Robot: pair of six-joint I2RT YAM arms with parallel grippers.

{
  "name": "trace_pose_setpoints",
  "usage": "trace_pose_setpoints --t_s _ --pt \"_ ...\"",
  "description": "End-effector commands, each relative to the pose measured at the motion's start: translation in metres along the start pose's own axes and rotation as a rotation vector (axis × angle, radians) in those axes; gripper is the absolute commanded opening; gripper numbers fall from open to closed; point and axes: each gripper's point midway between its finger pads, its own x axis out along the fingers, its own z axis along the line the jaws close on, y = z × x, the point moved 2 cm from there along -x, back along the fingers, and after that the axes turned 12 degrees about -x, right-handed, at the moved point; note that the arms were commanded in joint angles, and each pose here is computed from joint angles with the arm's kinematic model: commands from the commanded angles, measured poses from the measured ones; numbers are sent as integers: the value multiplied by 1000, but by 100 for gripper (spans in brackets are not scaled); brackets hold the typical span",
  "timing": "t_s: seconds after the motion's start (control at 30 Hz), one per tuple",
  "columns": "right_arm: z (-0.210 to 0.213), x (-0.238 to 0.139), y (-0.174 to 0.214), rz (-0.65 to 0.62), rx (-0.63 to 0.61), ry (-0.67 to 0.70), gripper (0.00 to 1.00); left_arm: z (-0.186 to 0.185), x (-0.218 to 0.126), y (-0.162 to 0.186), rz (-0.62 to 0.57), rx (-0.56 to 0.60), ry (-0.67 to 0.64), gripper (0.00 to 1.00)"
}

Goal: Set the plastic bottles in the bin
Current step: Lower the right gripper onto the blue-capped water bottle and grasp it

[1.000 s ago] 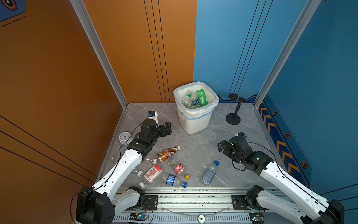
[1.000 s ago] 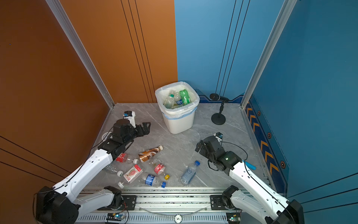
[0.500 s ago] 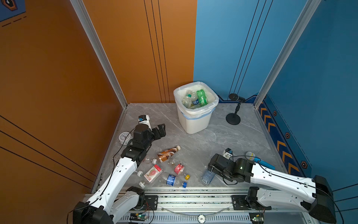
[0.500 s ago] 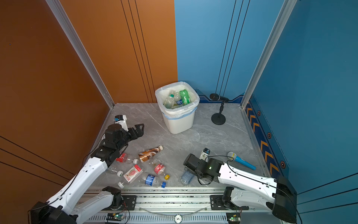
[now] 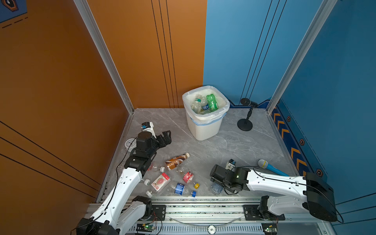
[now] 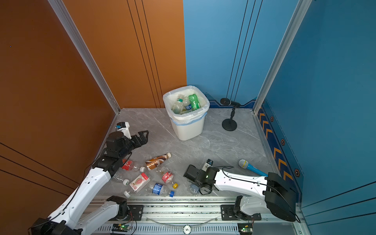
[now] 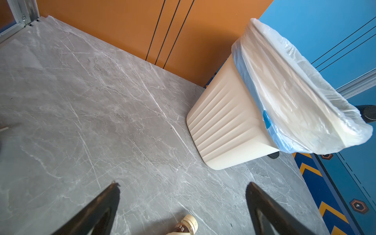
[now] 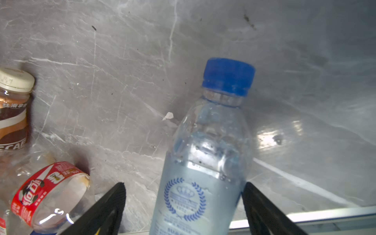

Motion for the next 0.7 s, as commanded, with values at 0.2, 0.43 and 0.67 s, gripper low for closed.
trace_pose_setpoints --t_s 0.2,0.43,0.67 --pt "18 29 -4 32 44 -43 70 11 -7 6 31 -27 -16 98" --pt "33 28 -21 -9 9 -61 57 17 -11 5 28 -33 -32 98" --pt "40 13 -44 -82 -14 -86 53 22 -9 7 41 -47 -48 98"
